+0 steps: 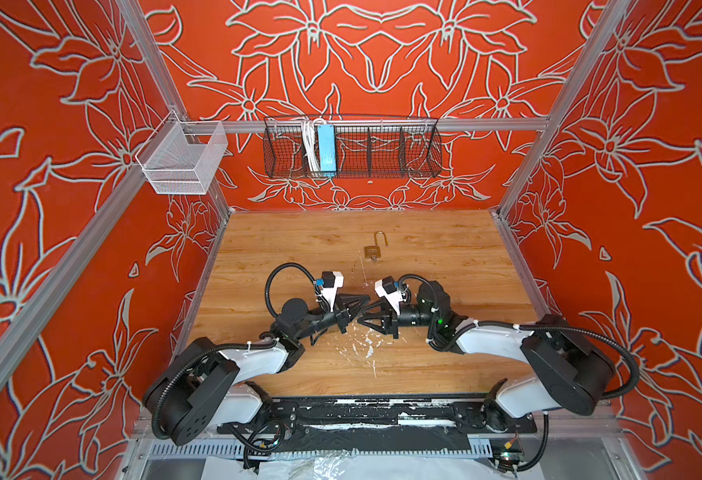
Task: Unlock with the key
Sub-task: 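Lower the left gripper onto the brass padlock while right holds the key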
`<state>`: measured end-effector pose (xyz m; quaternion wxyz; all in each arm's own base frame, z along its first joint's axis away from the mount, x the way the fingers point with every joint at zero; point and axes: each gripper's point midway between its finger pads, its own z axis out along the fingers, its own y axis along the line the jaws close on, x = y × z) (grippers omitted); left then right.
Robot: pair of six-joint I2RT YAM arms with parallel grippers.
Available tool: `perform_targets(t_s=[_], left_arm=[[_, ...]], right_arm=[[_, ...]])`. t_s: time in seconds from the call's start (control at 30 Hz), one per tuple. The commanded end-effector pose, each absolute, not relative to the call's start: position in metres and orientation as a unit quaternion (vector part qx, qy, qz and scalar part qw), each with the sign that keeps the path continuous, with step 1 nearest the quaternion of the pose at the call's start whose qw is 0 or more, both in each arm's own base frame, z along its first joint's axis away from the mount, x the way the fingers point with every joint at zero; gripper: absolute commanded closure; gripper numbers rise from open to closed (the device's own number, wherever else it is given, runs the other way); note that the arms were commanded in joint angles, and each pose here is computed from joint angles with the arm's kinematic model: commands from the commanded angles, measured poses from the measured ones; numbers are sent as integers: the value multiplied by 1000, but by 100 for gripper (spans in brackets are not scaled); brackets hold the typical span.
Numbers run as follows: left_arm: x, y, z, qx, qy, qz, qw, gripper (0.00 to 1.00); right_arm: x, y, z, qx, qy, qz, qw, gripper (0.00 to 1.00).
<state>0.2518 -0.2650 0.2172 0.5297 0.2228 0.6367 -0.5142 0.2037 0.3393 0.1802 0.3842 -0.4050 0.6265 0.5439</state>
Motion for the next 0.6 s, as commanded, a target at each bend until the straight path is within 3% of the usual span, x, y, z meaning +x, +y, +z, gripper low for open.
perform_targets(t_s=[0.0, 0.13, 0.3, 0.57], left_arm=[[253, -266, 236, 226, 611, -519, 552, 100], [254, -264, 237, 222, 612, -514, 558, 100], [255, -263, 235, 220, 619, -505, 560, 100], [274, -249, 221, 172, 668, -456, 563, 100]], right_arm=[[202, 346, 192, -416, 607, 555, 387, 78], [203, 347, 190, -417, 609, 557, 382, 80], [203, 347, 191, -418, 609, 555, 382, 100], [207, 338, 195, -411, 615, 544, 396, 100]])
